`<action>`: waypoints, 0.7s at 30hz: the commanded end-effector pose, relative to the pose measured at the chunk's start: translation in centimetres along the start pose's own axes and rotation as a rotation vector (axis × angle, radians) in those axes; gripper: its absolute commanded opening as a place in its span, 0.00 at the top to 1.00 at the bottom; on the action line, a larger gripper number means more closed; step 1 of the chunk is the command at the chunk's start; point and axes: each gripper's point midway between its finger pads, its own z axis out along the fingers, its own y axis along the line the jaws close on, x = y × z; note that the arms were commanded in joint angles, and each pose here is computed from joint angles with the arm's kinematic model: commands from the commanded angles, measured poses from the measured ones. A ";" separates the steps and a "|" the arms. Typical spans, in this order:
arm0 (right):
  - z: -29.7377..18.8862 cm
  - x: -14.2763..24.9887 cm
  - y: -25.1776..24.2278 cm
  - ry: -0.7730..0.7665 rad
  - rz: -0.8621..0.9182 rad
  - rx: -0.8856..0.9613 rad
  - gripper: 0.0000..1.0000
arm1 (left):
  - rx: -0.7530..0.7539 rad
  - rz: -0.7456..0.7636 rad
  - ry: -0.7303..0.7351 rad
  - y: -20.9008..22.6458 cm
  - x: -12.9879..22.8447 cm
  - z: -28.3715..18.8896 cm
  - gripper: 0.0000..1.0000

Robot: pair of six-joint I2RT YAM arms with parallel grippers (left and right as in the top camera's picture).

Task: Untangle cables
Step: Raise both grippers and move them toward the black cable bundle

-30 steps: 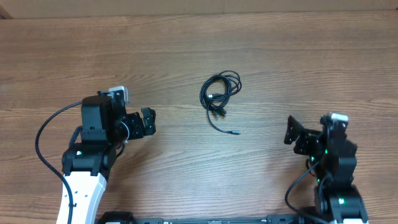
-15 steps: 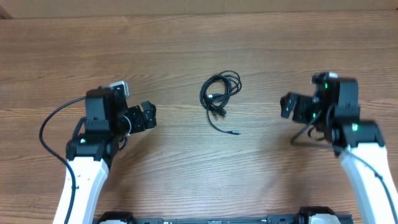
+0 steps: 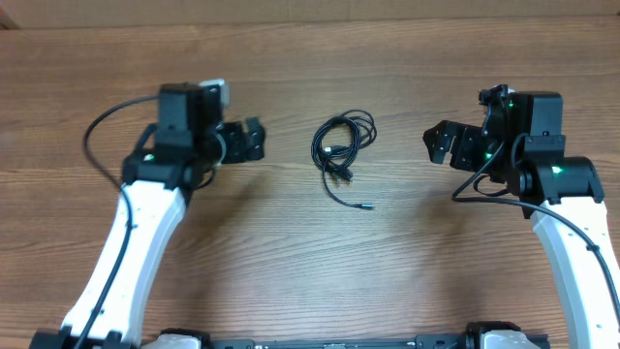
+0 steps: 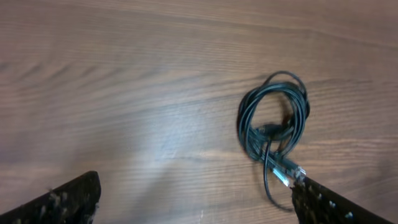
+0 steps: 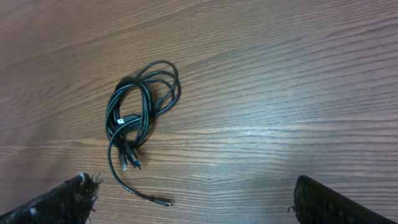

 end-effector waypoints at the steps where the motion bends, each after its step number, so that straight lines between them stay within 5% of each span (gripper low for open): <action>1: -0.7 -1.0 0.9 -0.029 -0.011 -0.027 0.00 | 0.031 0.113 0.019 -1.5 0.0 2.4 0.02; 14: -0.7 -0.9 0.8 -0.023 -0.010 -0.026 0.00 | 0.089 0.316 0.184 -8.5 -2.3 7.7 0.00; 21: -0.7 -0.8 0.8 -0.020 -0.009 -0.025 0.00 | 0.117 0.432 0.237 -10.0 0.0 12.3 0.13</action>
